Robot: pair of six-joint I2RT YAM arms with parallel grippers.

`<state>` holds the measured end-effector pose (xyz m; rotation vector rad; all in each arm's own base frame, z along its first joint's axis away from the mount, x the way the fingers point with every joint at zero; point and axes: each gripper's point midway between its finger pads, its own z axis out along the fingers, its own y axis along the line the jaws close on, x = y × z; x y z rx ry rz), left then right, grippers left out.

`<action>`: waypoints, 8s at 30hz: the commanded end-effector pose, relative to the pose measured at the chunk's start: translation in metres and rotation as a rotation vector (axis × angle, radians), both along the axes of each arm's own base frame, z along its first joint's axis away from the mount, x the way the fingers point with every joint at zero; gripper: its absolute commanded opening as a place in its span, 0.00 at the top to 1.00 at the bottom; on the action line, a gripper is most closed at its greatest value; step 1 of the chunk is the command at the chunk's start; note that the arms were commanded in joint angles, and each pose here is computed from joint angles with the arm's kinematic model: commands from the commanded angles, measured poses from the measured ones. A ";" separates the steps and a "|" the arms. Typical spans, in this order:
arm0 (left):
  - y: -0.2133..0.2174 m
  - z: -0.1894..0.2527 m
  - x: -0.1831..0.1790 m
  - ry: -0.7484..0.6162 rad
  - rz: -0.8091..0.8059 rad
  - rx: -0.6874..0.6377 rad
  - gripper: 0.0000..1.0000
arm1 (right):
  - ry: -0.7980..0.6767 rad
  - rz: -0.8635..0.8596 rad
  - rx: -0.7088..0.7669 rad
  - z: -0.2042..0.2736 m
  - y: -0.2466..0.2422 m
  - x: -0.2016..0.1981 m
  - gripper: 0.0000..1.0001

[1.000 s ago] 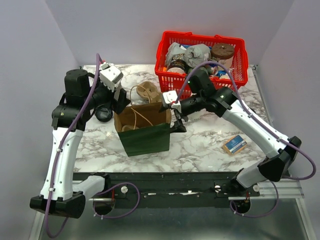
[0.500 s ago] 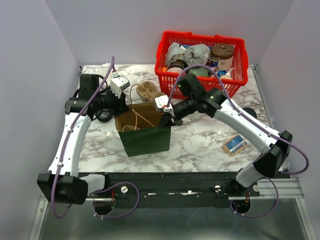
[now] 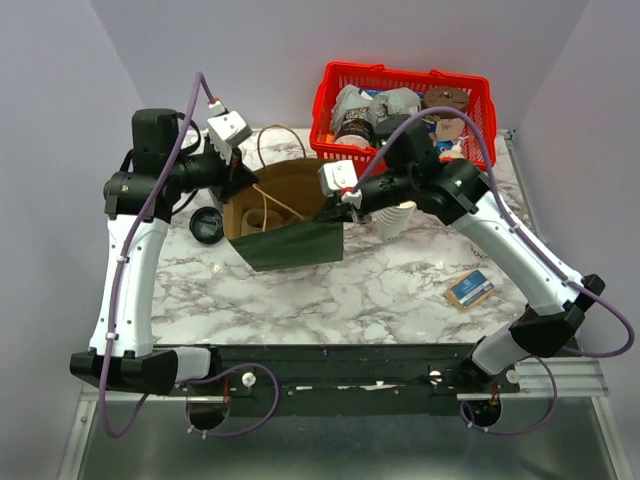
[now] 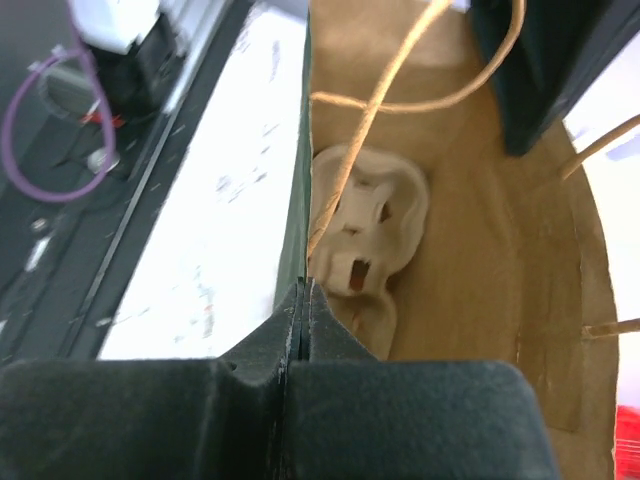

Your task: Pack the takeout coffee

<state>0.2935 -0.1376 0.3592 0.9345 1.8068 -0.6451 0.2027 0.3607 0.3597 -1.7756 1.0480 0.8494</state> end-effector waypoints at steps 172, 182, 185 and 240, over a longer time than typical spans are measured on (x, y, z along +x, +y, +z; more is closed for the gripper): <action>0.045 -0.068 -0.016 0.382 0.561 -0.027 0.38 | 0.204 -0.435 0.088 -0.028 -0.081 0.054 0.00; 0.038 -0.086 -0.004 0.469 0.538 -0.070 0.71 | 0.656 -0.690 0.188 -0.015 -0.052 0.095 0.00; 0.032 -0.081 -0.006 0.462 0.483 -0.067 0.97 | 0.636 -0.707 0.191 -0.018 -0.053 0.099 0.00; 0.008 0.013 -0.048 0.235 0.206 -0.068 1.00 | 0.430 -0.949 0.341 0.020 -0.147 0.142 0.00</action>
